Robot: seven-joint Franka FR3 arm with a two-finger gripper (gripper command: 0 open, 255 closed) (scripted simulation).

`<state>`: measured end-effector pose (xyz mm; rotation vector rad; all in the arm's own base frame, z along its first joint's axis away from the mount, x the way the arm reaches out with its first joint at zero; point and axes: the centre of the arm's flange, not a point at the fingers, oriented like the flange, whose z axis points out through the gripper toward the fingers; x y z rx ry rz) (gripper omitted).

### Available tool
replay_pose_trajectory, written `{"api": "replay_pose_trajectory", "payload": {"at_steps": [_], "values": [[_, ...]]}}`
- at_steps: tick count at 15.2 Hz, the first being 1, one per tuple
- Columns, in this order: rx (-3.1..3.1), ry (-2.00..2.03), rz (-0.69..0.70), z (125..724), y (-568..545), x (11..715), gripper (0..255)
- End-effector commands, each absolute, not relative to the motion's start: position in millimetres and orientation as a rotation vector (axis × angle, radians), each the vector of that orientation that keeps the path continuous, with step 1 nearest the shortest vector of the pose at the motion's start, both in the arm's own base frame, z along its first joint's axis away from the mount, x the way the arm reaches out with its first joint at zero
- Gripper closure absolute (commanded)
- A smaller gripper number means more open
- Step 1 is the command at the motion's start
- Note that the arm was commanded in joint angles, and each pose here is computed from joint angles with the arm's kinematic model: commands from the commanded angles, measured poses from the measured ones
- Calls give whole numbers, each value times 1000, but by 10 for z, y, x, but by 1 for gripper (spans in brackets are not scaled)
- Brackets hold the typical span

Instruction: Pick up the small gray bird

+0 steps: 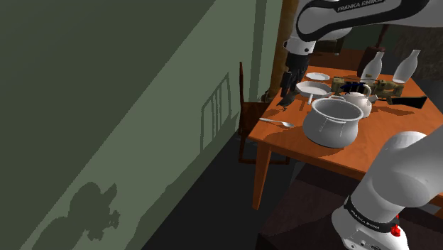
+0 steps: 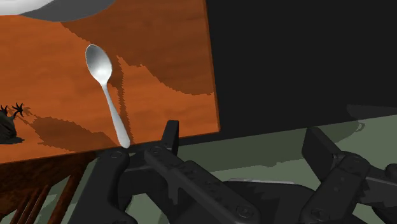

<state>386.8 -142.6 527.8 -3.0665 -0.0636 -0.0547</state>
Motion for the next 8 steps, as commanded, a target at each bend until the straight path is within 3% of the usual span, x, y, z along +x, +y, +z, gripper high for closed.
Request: {"api": "replay_pose_trajectory", "payload": {"at_steps": [1,8], "values": [[-3069,-61,-44,5203,-1635,3962,0],[-3074,-45,-8,4911,-2468,4242,0]]}}
